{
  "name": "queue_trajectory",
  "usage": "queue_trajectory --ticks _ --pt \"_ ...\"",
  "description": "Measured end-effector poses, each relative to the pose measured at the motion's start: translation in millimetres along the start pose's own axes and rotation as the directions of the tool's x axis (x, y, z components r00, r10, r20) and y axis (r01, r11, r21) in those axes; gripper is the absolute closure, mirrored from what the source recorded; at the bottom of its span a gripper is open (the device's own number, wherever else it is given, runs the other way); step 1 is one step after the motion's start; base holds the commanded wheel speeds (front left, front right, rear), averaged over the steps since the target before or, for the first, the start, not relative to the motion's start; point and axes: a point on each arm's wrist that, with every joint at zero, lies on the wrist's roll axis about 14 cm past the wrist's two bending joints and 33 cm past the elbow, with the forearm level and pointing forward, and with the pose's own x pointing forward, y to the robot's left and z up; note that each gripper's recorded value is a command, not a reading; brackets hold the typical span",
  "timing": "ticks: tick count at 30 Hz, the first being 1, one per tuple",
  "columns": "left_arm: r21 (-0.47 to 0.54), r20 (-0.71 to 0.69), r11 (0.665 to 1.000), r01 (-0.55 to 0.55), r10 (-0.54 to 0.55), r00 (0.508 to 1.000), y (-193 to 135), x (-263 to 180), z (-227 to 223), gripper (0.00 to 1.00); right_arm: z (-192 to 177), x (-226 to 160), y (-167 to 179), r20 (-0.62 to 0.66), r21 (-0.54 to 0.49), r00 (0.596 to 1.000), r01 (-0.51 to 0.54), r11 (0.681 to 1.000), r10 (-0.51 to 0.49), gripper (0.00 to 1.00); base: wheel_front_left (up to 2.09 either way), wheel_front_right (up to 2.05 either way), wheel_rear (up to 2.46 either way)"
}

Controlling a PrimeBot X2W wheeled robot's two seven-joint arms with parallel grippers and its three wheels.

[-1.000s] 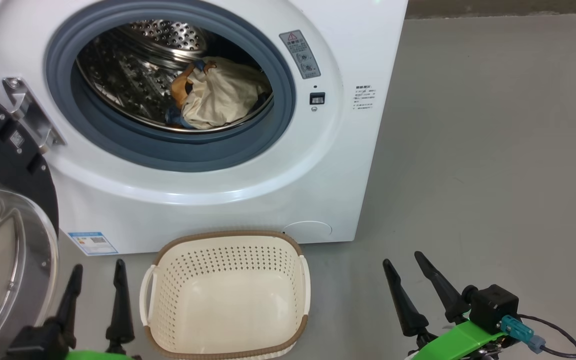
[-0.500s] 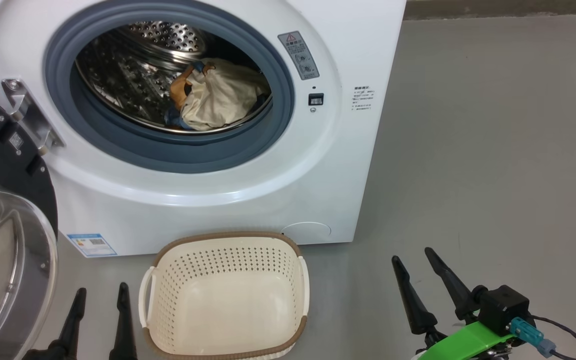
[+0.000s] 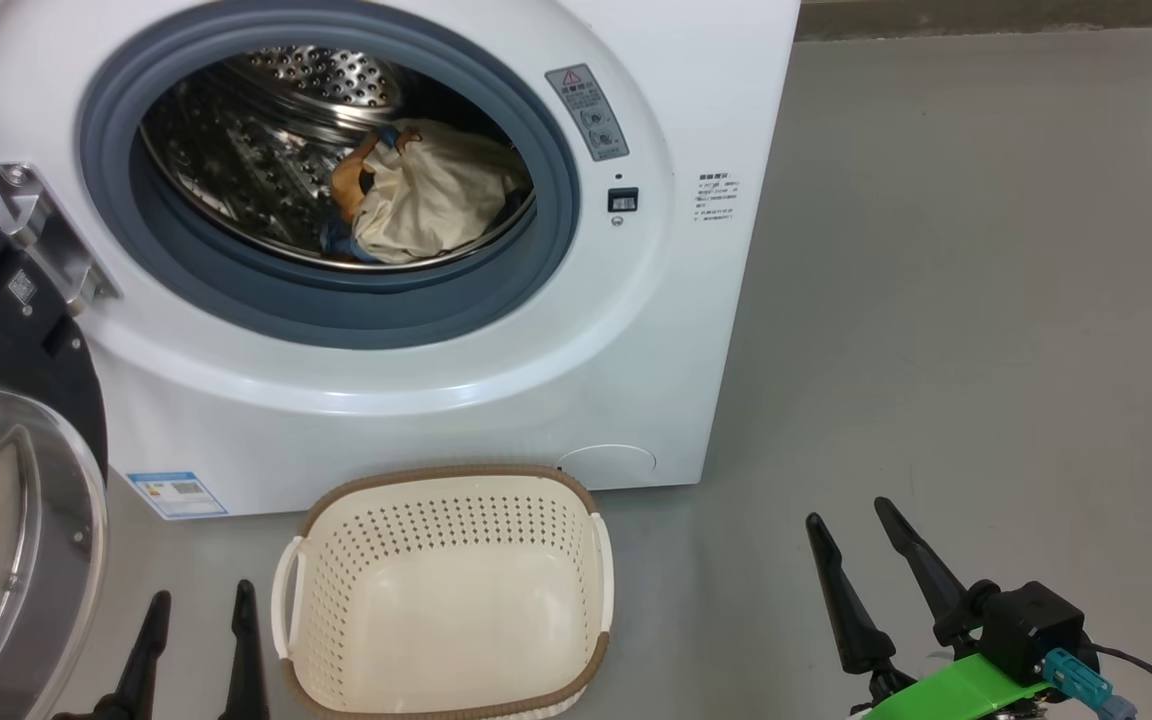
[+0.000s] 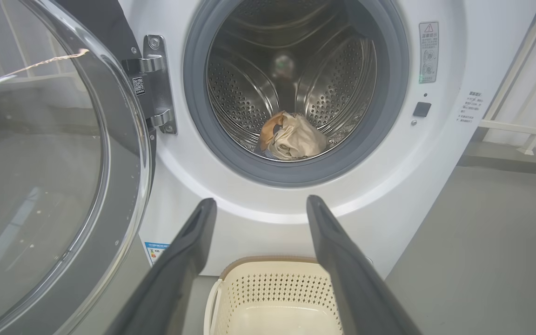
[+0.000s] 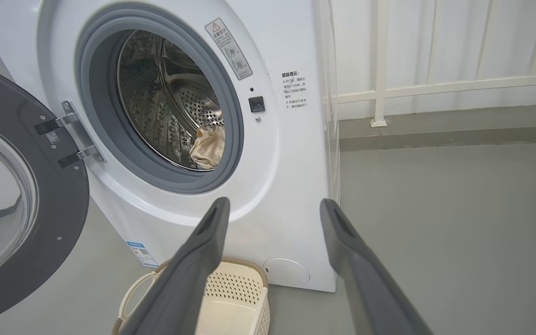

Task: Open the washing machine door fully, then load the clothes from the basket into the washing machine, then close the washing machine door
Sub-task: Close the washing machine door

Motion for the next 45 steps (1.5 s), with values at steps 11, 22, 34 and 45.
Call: queue_trajectory --ticks 11,22,34,45 --pt "-0.004 0.003 1.0 -0.008 0.008 1.0 4 1 1 0.0 0 -4 -3 -0.002 -0.009 1.0 0.01 1.0 -0.01 0.0 0.0 0.0 0.0" --pt "-0.003 -0.003 1.0 -0.007 0.007 1.0 4 2 -1 0.0 0 -4 -10 -0.001 -0.01 1.0 0.03 0.999 -0.03 0.0 0.0 0.0 0.0" --pt "0.005 -0.007 1.0 0.003 -0.003 1.0 4 1 -2 0.0 -1 -3 -15 -0.002 -0.011 0.999 0.043 0.999 -0.044 0.0 0.0 0.0 0.0" --pt "0.005 0.005 1.0 0.001 -0.001 1.0 4 -1 2 0.0 1 -4 -15 0.001 -0.012 0.999 0.044 0.999 -0.044 0.0 0.0 0.0 0.0"
